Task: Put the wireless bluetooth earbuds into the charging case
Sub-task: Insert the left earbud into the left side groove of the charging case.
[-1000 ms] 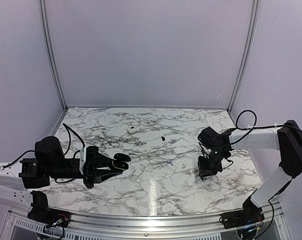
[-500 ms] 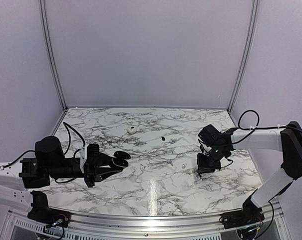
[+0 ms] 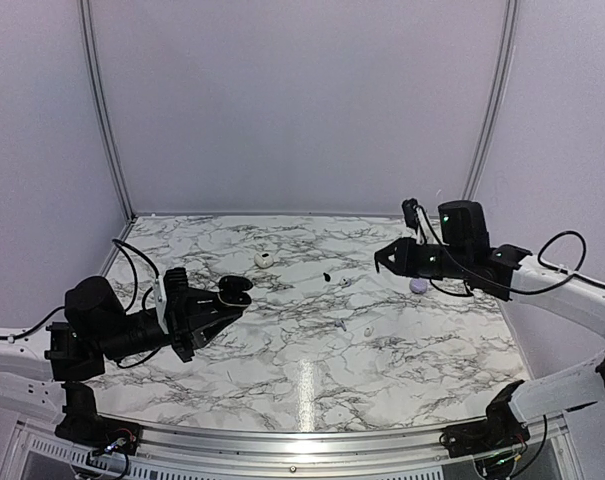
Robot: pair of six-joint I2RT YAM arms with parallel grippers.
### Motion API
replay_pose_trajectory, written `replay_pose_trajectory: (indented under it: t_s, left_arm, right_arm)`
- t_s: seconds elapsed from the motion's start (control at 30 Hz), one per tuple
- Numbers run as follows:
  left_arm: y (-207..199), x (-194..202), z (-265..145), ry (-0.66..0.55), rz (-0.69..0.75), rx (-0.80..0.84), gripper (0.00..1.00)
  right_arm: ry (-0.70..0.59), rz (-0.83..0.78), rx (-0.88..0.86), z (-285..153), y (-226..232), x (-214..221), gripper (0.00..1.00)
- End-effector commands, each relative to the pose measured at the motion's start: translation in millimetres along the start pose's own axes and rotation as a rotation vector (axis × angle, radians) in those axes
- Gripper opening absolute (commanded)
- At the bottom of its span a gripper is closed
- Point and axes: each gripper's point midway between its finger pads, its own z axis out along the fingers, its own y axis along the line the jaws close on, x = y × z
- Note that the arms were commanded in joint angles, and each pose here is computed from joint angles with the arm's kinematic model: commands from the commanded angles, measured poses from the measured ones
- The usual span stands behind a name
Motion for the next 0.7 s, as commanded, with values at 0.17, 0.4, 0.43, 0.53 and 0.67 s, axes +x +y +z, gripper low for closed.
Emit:
replay_pose_trajectory:
  t_s: [0.17, 0.4, 0.43, 0.53, 0.67]
  left_arm:
    - [28, -44, -9, -0.236, 0.063, -0.162, 0.0]
    - [28, -44, -7, -0.286, 0.106, -0.178, 0.0]
    - [28, -43, -6, -0.284, 0.109, -0.178, 0.0]
    - [28, -43, -5, -0.287, 0.115, -0.179, 0.0]
    - [31, -47, -8, -0.309, 0.106, -0.2, 0.0]
  right_arm:
    - [-0.466, -0.264, -0.544, -75, 157, -93, 0.0]
    - [-0.486, -0.421, -0.857, -101, 239, -59, 0.0]
    - [-0.488, -0.445, -0.888, -105, 248, -53, 0.0]
    - [-0.511, -0.503, -0.967, -120, 272, -37, 0.0]
    - [-0.524, -0.555, -1.024, -130, 293, -20, 0.0]
